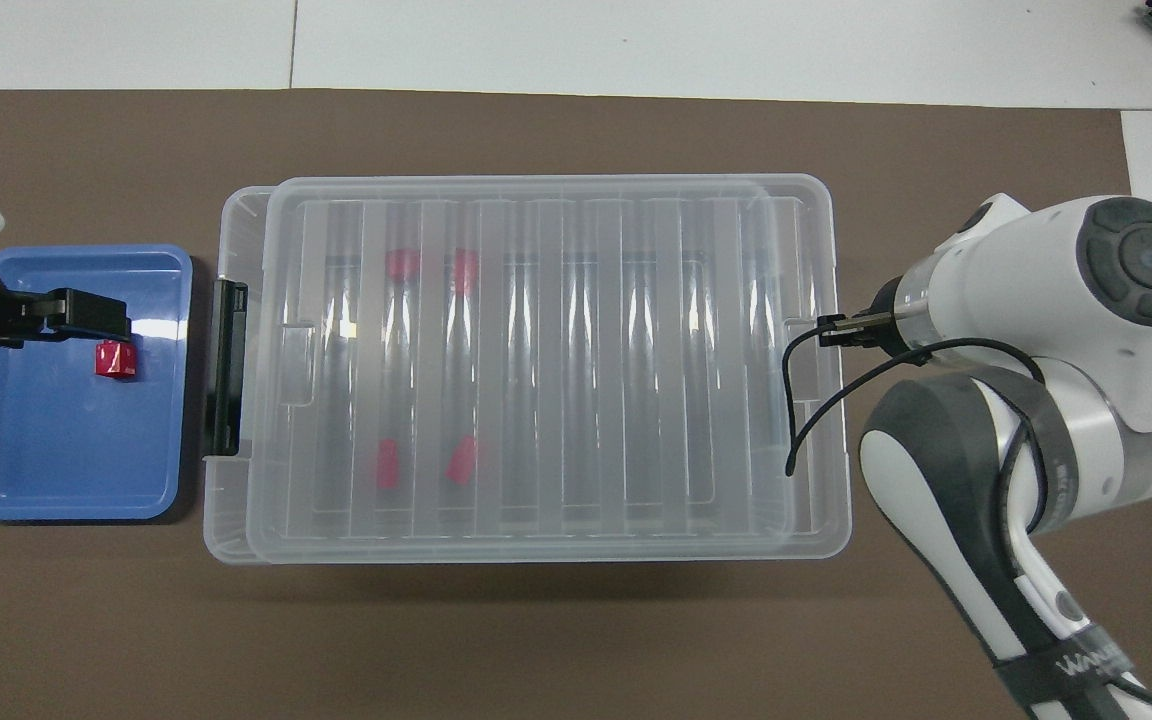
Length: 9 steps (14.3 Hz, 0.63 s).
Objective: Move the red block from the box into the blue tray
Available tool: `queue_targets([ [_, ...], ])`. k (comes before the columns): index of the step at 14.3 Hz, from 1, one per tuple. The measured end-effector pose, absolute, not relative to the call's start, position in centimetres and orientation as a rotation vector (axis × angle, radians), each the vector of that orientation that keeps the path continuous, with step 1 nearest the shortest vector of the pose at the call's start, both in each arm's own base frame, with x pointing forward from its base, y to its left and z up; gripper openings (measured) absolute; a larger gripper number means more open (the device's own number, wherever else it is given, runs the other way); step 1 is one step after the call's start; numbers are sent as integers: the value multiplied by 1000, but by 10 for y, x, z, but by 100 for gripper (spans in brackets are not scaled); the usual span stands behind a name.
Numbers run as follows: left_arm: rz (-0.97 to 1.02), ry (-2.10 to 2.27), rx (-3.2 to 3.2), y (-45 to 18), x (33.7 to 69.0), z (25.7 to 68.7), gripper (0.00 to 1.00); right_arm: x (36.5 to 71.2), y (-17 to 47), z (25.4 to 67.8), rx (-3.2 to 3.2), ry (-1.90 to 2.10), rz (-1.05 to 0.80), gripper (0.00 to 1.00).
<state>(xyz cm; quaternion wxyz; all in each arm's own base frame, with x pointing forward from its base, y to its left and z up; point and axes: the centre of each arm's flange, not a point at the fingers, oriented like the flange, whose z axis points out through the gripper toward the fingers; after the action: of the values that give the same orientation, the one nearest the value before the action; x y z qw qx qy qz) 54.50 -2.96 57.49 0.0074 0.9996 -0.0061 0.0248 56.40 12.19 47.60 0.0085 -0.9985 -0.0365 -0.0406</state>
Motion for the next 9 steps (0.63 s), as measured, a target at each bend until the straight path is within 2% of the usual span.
queue_targets([
  [9, 78, -4, 3122, -32, 540, 582, 100, 556, 150, 477, -3115, -145, -128, 1],
])
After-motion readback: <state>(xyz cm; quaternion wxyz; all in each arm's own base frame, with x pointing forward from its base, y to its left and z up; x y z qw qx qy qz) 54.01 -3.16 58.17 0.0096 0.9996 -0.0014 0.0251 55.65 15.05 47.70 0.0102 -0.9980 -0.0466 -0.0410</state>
